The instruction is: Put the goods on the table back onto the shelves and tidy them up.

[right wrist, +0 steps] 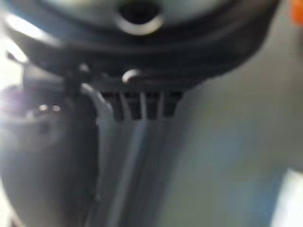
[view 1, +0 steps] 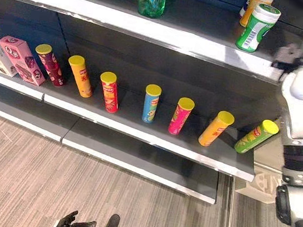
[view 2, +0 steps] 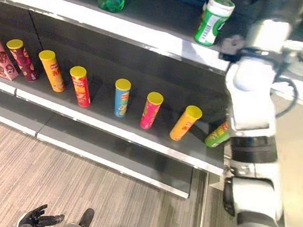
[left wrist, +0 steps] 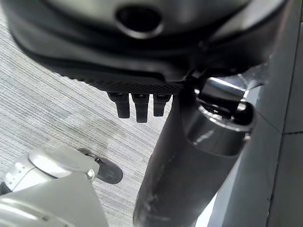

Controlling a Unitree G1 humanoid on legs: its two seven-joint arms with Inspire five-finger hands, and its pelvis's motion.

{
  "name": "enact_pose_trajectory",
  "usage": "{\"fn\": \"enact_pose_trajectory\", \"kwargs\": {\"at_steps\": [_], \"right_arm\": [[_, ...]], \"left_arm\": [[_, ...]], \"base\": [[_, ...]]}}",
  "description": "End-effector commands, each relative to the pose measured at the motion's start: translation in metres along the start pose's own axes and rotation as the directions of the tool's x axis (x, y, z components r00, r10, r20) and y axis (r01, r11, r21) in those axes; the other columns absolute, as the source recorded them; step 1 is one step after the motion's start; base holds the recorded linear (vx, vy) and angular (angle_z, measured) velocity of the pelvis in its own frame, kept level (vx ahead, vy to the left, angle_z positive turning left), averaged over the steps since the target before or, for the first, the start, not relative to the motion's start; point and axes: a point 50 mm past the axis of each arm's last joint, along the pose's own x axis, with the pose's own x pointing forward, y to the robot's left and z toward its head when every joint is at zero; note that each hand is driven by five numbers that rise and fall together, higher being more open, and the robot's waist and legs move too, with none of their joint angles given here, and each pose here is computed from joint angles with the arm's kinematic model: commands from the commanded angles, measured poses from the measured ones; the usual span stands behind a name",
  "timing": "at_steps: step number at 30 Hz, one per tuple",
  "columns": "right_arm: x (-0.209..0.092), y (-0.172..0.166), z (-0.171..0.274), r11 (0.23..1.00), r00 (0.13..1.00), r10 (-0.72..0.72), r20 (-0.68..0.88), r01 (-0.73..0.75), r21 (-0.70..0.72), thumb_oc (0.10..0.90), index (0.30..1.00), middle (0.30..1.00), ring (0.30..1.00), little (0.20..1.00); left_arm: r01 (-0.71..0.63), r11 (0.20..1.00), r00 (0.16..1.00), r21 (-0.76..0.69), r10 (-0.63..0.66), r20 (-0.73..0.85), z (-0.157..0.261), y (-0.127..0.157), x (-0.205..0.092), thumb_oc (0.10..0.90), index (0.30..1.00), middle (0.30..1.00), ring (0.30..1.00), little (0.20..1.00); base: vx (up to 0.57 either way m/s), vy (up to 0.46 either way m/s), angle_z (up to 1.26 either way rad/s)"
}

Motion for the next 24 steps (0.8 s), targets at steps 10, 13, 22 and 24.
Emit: {"fn": "enact_pose_trajectory", "kwargs": {"at_steps": [10,13,22,24], "right_arm": [[-0.075,-0.028,0.018,0.613,0.888,0.443,0.126,-0.402,0.680,0.800,0.900,0.900,0.900,0.900],[-0.114,-0.028,0.005,0.508,0.781,0.624,0.032,-0.436,0.743,0.800,0.900,0.900,0.900,0.900],[-0.196,-0.060,-0.029,0.513,0.510,0.804,-0.307,-0.333,0.791,0.800,0.900,0.900,0.900,0.900],[-0.224,-0.075,-0.043,0.556,0.378,0.815,-0.439,-0.303,0.774,0.800,0.900,0.900,0.900,0.900]], "left_arm": [[0.093,0.991,0.994,0.098,-0.098,0.051,0.010,0.003,0.003,0.800,0.900,0.900,0.900,0.900],[0.114,0.985,0.988,0.129,-0.126,0.088,0.020,0.009,0.004,0.800,0.900,0.900,0.900,0.900],[0.152,0.973,0.981,0.175,-0.170,0.095,0.021,0.011,0.003,0.800,0.900,0.900,0.900,0.900],[0.161,0.971,0.980,0.175,-0.178,0.089,0.018,0.011,0.003,0.800,0.900,0.900,0.900,0.900]], "base": [[-0.01,-0.026,-0.17],[-0.02,-0.053,-0.25],[-0.01,-0.037,-0.13],[-0.02,-0.014,-0.18]]}}
